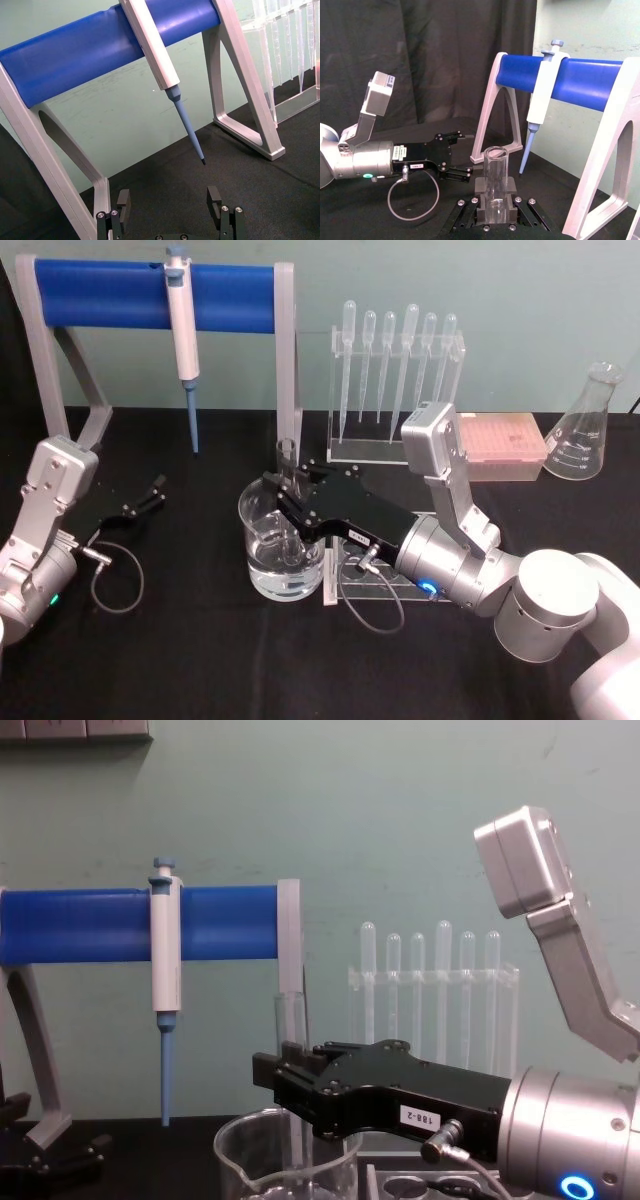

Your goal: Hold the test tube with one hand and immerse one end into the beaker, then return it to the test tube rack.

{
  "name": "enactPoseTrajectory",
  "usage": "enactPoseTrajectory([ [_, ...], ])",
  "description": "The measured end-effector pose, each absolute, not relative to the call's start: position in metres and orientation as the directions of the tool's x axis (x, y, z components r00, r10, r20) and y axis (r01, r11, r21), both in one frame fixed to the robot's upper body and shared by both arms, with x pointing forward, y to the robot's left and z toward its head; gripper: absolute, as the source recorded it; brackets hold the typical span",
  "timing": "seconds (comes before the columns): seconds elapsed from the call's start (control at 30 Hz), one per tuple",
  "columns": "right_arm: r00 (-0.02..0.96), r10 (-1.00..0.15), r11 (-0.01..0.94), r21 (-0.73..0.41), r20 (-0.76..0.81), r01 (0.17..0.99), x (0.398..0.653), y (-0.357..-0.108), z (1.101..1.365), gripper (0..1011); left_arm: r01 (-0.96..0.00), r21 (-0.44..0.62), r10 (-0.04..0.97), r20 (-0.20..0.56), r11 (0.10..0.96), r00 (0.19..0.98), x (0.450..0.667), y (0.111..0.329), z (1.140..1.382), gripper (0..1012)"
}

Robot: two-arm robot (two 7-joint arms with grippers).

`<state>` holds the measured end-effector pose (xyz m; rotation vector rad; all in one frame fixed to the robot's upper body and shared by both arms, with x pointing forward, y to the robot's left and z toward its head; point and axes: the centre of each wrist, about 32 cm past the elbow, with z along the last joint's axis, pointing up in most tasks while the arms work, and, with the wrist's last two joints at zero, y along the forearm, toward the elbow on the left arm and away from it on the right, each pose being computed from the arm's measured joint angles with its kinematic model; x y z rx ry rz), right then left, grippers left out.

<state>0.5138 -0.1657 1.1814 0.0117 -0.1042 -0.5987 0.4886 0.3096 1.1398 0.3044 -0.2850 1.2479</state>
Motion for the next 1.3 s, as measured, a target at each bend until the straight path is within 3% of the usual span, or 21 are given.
enactPoseTrajectory([
  [1.3, 0.821, -0.563, 0.826, 0.041, 0.094, 0.562, 0.5138, -0.1657, 1.1814, 224, -0.955, 0.07, 0.88, 0.374, 0.287, 0.292, 0.4886, 0.3097, 1.1398, 1000],
])
